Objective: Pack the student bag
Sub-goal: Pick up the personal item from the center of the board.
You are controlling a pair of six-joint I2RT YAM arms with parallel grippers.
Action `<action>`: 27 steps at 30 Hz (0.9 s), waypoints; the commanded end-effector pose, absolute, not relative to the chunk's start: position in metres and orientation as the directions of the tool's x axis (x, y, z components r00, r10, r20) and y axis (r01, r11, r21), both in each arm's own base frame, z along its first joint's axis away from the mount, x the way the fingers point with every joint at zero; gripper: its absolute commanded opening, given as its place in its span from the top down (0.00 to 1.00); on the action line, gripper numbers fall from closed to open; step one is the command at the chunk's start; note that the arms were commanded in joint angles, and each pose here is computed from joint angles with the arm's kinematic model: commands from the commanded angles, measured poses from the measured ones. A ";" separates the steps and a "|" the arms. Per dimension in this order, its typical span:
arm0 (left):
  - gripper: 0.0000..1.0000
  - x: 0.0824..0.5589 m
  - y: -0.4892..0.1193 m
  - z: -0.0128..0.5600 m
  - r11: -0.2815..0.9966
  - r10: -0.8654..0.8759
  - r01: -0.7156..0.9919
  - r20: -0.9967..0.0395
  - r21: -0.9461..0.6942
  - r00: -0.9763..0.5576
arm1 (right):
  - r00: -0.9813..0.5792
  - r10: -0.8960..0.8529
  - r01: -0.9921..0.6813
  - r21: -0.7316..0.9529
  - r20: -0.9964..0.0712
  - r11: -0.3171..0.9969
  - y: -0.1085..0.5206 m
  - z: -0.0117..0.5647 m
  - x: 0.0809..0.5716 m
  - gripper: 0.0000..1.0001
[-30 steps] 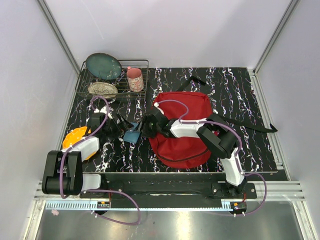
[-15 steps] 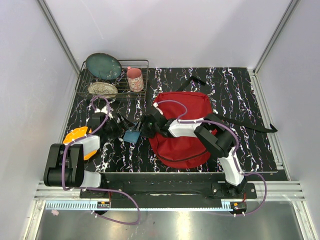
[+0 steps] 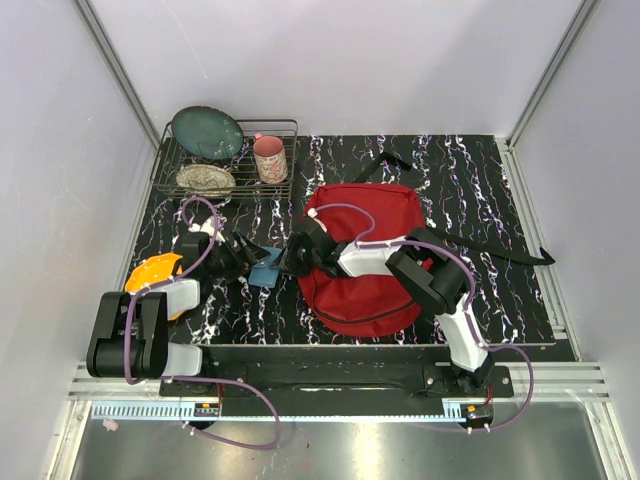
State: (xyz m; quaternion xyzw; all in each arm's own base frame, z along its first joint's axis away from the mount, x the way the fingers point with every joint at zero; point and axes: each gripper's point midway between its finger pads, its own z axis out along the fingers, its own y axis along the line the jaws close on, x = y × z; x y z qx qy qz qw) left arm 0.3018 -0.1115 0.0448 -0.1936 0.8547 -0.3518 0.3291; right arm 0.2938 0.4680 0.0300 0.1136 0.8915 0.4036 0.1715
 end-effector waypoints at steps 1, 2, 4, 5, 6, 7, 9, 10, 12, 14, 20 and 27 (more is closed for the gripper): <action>0.12 0.296 -0.129 0.062 0.610 -0.551 -0.024 -0.402 -0.792 -0.731 | -0.915 0.335 0.016 0.808 -0.226 0.589 0.481 0.043 0.295 0.69; 0.12 0.295 -0.129 0.063 0.607 -0.552 -0.021 -0.402 -0.795 -0.730 | -0.913 0.336 0.011 0.811 -0.231 0.585 0.480 0.046 0.295 0.71; 0.12 0.296 -0.129 0.065 0.610 -0.554 -0.017 -0.411 -0.792 -0.724 | -0.912 0.333 -0.004 0.817 -0.240 0.576 0.480 0.051 0.294 0.77; 0.12 0.295 -0.128 0.064 0.612 -0.555 -0.027 -0.405 -0.790 -0.726 | -0.910 0.334 -0.011 0.819 -0.246 0.573 0.478 0.055 0.294 0.80; 0.12 0.296 -0.126 0.066 0.620 -0.557 -0.027 -0.415 -0.784 -0.720 | -0.906 0.335 -0.028 0.826 -0.259 0.563 0.479 0.061 0.295 0.90; 0.12 0.297 -0.125 0.072 0.627 -0.554 -0.013 -0.434 -0.779 -0.711 | -0.907 0.325 -0.046 0.830 -0.268 0.556 0.479 0.064 0.293 0.95; 0.12 0.297 -0.120 0.078 0.647 -0.556 -0.021 -0.452 -0.762 -0.698 | -0.903 0.309 -0.086 0.830 -0.298 0.552 0.477 0.075 0.292 1.00; 0.11 0.299 -0.118 0.094 0.657 -0.555 0.012 -0.495 -0.753 -0.669 | -0.900 0.305 -0.103 0.833 -0.310 0.544 0.478 0.081 0.291 1.00; 0.02 0.301 -0.107 0.105 0.703 -0.551 -0.009 -0.537 -0.711 -0.639 | -0.893 0.291 -0.150 0.837 -0.343 0.526 0.474 0.098 0.287 1.00; 0.01 0.295 -0.099 0.122 0.746 -0.522 0.006 -0.590 -0.666 -0.616 | -0.882 0.276 -0.200 0.833 -0.383 0.517 0.468 0.115 0.282 1.00; 0.01 0.294 -0.085 0.188 0.800 -0.492 0.069 -0.718 -0.596 -0.492 | -0.834 0.251 -0.319 0.800 -0.492 0.509 0.432 0.166 0.260 1.00; 0.01 0.289 -0.131 0.227 0.636 -0.472 0.338 -0.696 -0.694 -0.541 | -0.780 0.226 -0.431 0.762 -0.583 0.483 0.376 0.210 0.225 1.00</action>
